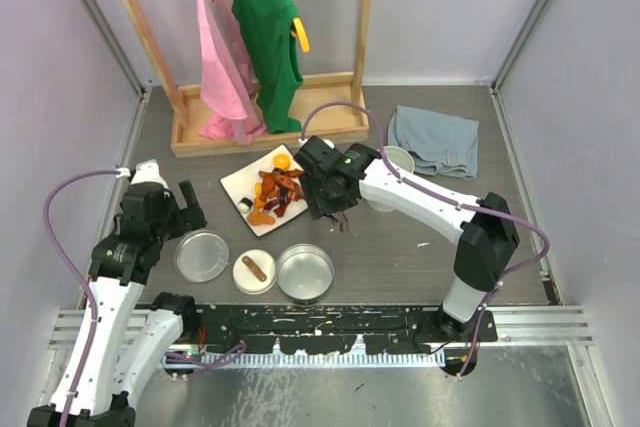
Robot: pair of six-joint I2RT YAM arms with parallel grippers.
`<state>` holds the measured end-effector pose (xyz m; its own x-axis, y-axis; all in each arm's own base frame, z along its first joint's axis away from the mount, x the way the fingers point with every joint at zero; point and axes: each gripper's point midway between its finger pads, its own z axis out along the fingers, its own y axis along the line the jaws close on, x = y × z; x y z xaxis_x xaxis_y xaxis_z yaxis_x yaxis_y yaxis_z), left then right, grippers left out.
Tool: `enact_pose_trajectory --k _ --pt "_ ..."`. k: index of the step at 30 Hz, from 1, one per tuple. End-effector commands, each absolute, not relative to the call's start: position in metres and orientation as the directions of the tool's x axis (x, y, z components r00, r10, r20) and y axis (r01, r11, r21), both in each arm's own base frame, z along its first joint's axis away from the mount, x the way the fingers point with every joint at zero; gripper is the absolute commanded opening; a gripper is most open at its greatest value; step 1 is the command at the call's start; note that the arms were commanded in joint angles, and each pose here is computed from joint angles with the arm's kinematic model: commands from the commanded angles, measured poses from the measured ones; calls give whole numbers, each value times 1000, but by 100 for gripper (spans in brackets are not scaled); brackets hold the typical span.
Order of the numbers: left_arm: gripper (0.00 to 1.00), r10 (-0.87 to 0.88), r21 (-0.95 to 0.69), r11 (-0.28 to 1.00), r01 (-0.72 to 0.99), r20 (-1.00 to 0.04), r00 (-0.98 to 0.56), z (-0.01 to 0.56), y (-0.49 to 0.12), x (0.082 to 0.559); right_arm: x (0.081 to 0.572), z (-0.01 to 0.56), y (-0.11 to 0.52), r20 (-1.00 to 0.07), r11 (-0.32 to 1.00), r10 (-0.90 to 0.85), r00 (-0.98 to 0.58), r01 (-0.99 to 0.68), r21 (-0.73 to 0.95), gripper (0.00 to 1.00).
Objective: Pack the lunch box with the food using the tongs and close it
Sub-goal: Pick up the fake food from the plate.
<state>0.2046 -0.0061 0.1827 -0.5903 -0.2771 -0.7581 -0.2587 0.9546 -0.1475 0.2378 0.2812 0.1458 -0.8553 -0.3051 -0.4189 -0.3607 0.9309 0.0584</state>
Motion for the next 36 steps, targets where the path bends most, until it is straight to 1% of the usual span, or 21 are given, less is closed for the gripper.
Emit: enact_pose_trajectory --k 1,9,17,23,30,36 --pt "100 -273 -147 952 -267 -803 -529 193 -2 222 255 154 289 -466 941 -246 -850 -324 94 60" --pt "100 -280 -138 949 -283 -777 -563 184 -2 222 260 143 288 -447 941 -261 -855 -328 78 59" --pt "99 -367 -208 924 -321 -718 -592 168 -11 207 269 137 295 -440 937 -267 -857 -337 88 59" --pt "99 -356 -205 928 -312 -733 -580 166 -10 208 271 133 296 -434 938 -271 -859 -337 82 57" --pt "100 -356 -197 928 -315 -716 -601 162 -11 209 274 136 294 -441 939 -263 -858 -333 87 53" --pt "100 -355 -195 929 -315 -713 -605 162 -11 210 275 132 292 -426 938 -250 -870 -327 118 54"
